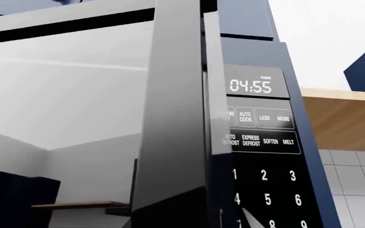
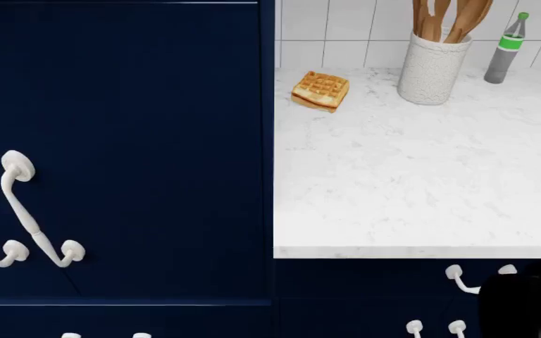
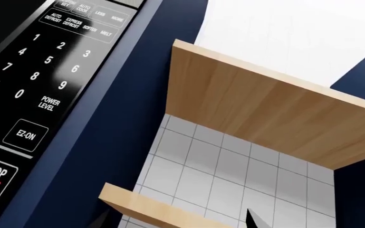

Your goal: Open the microwave door

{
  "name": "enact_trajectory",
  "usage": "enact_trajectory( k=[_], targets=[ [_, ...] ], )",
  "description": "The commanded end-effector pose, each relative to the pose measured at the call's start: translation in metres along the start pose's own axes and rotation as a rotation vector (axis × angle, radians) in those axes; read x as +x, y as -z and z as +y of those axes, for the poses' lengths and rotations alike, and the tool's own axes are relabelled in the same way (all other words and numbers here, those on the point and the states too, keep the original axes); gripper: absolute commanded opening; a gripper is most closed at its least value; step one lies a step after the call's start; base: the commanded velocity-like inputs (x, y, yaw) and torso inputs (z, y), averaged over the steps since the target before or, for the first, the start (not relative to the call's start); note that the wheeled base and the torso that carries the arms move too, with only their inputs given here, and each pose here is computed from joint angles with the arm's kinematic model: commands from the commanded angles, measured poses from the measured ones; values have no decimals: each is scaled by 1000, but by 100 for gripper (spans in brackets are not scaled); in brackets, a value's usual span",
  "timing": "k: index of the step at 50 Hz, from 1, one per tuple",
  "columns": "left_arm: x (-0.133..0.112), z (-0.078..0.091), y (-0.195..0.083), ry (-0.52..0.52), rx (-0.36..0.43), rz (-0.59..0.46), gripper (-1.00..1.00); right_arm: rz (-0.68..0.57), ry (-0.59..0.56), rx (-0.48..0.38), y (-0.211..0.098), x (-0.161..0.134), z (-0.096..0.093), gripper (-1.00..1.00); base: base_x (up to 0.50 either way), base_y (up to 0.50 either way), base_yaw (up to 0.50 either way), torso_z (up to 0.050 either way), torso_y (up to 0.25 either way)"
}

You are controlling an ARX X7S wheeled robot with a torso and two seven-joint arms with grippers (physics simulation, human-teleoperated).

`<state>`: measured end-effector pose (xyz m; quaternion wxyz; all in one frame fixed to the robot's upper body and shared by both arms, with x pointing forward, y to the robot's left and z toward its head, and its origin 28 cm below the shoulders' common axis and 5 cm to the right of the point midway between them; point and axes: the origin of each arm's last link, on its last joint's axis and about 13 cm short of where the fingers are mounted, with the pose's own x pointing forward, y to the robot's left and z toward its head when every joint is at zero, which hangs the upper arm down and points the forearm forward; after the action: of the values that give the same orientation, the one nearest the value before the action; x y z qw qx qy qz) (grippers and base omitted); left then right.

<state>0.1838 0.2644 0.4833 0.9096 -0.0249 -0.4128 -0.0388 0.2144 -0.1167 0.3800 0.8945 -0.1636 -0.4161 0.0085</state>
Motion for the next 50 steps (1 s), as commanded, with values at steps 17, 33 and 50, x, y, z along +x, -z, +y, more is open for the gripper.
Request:
enact_trajectory(
  k=[17,33,50],
  targets=[
    [-11,-5,6,38,60,-8,100,3,-5,-1,3,3,3,100,-1,-2,-1,0,0],
    [-11,4,10,2,101,-11,100,2,-7,-2,0,4,2,100,0,0,0,0,0],
    [-15,8,3,-22,115,-48,100,1,-9,-6,-1,4,2,100,0,0,0,0,0]
  ],
)
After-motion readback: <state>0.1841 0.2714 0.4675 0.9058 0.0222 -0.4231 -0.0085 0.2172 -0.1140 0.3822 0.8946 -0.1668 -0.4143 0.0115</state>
